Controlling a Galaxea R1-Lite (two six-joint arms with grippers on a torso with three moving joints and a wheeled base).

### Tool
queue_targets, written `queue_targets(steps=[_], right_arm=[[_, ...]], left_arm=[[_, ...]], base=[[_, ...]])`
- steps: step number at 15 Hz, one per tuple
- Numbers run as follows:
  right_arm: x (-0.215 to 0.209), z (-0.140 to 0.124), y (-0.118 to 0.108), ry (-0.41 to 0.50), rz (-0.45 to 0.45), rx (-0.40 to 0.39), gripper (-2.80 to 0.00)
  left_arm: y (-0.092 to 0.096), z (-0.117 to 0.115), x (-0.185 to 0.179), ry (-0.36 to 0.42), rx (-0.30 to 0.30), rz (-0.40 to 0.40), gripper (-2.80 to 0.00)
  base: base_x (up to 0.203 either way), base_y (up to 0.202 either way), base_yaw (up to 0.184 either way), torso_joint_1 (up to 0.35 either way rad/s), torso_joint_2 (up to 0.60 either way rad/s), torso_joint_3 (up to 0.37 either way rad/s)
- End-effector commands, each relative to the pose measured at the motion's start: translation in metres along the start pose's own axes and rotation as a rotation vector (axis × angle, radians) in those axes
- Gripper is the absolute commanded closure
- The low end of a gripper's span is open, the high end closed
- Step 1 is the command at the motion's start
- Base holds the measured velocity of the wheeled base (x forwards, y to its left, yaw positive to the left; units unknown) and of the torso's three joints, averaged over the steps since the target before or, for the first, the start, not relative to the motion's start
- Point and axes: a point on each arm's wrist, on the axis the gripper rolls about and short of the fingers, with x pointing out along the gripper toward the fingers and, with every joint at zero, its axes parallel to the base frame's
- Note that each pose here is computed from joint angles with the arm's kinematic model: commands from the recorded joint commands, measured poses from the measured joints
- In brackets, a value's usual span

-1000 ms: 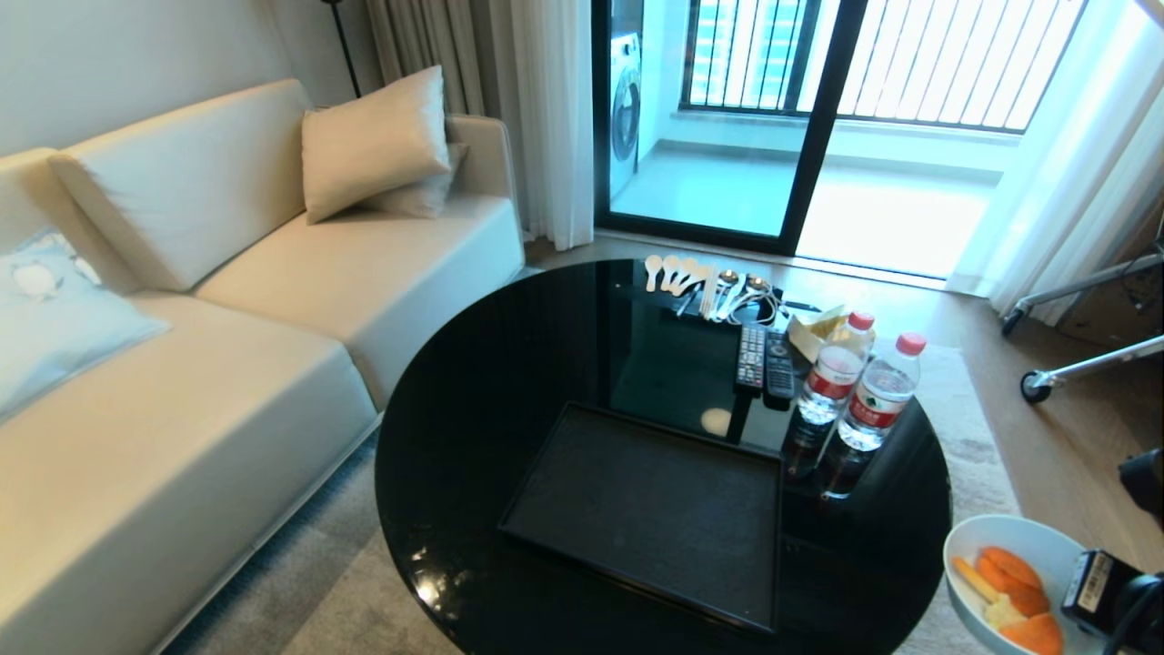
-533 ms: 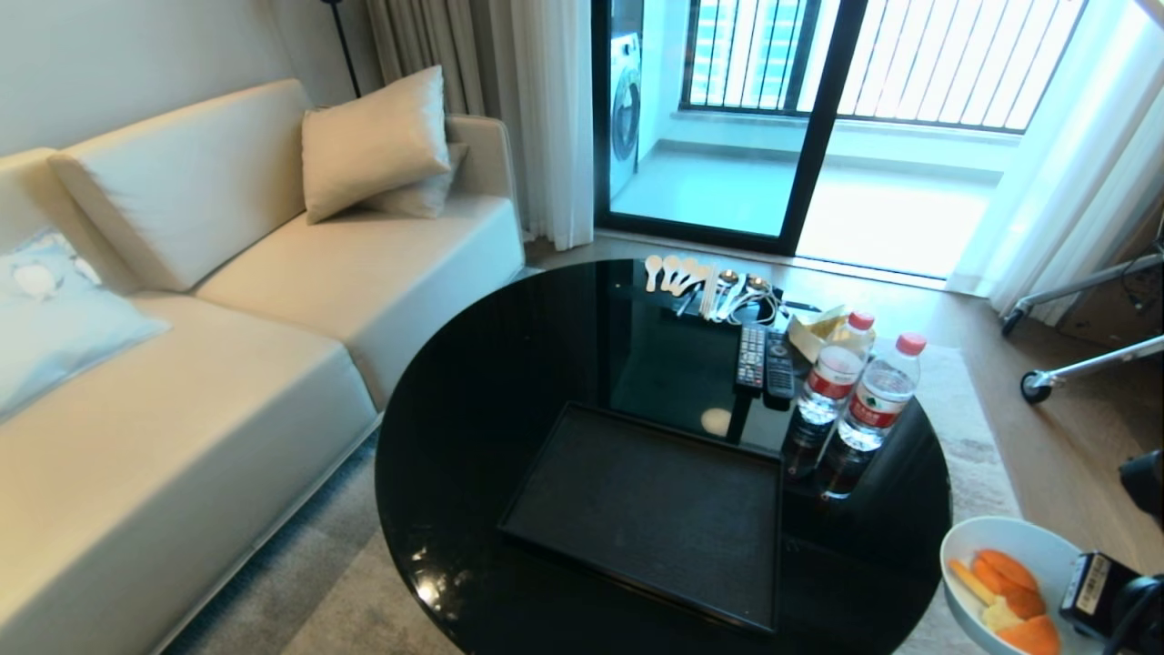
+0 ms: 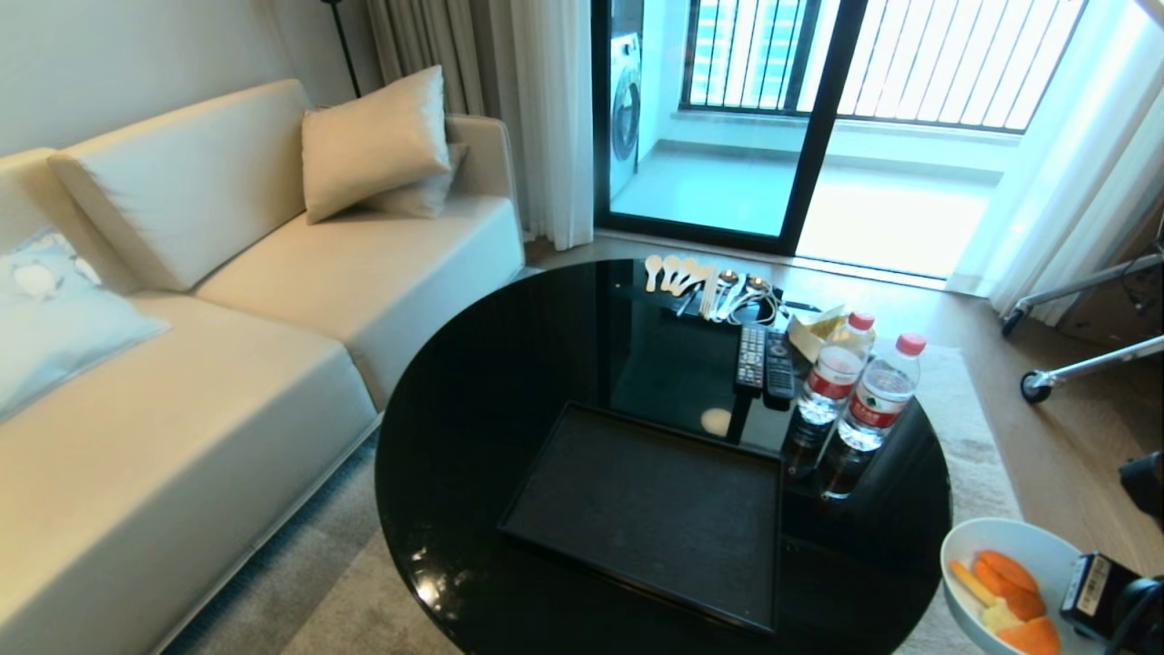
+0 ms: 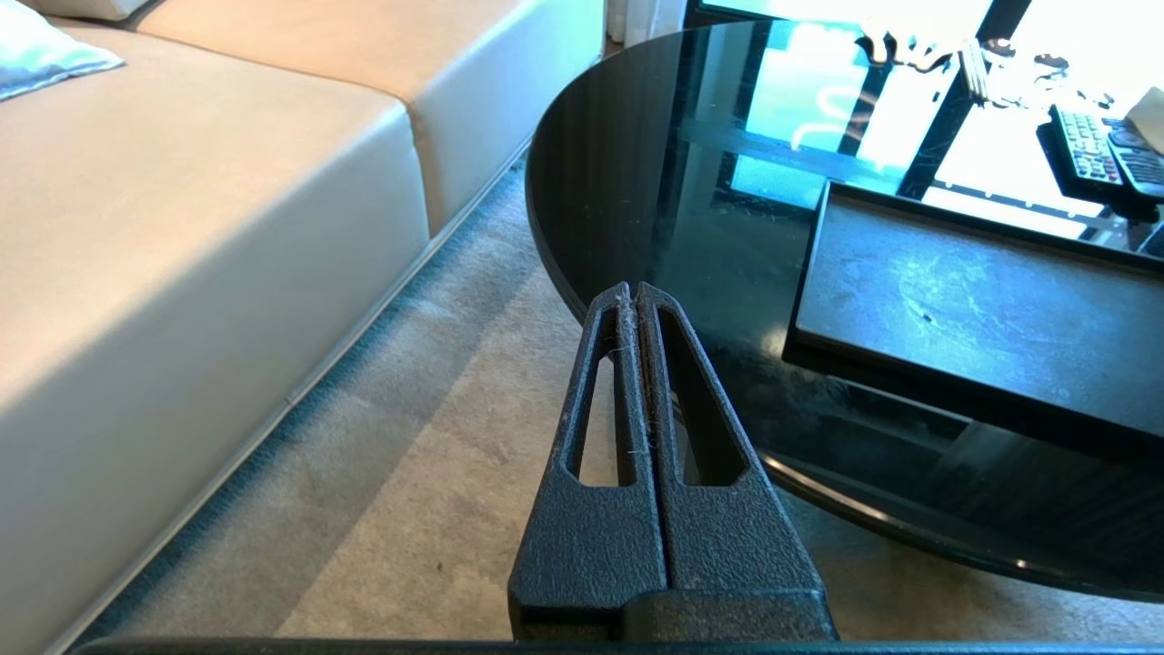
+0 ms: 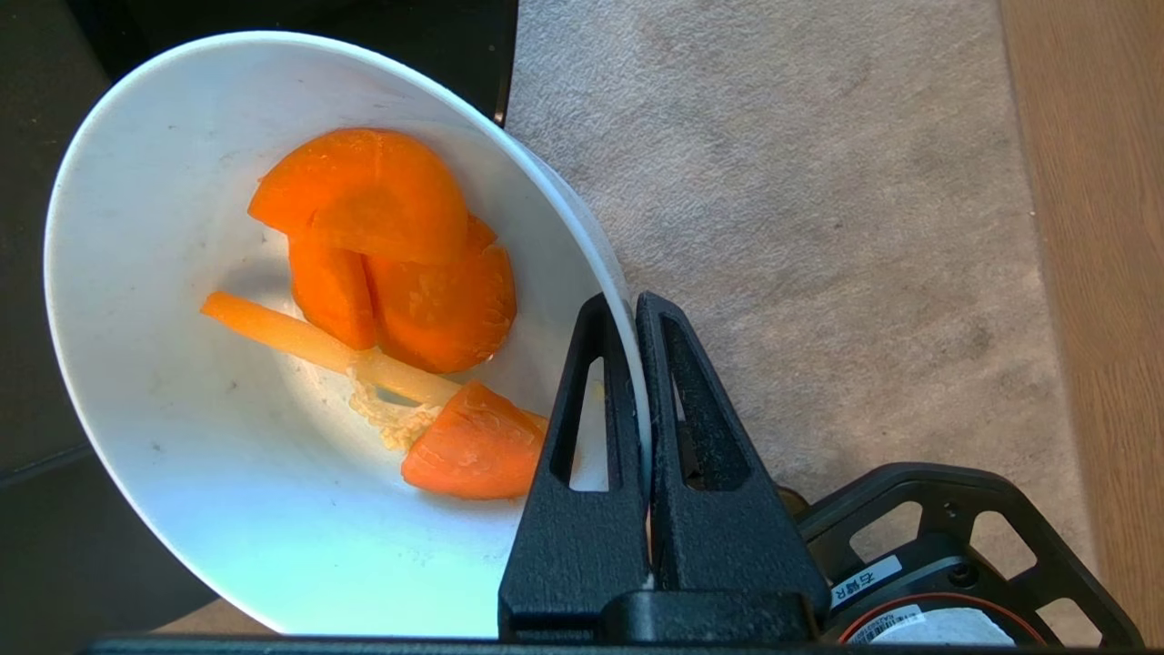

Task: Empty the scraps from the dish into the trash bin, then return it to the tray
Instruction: Move the bowl over the trash can

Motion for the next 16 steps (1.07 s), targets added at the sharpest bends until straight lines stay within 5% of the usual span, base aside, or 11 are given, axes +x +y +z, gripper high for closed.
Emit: queue_targets(steps=[1, 16], right_arm=[[0.0, -0.0002, -0.0002, 0.001, -0.002, 0.003, 0.0], [-0.0023, -0.0031, -0.0037, 0.002, -0.001, -0.001, 0.0]], left_arm=[[0.0, 0.0, 0.0, -0.001, -0.001, 0.001, 0.0], [0.0, 0.0, 0.0, -0.001, -0.001, 0.001, 0.0]], base=[[0.0, 0.0, 0.0, 0.0, 0.0, 0.0], [0.0, 0.0, 0.0, 0.0, 0.0, 0.0]])
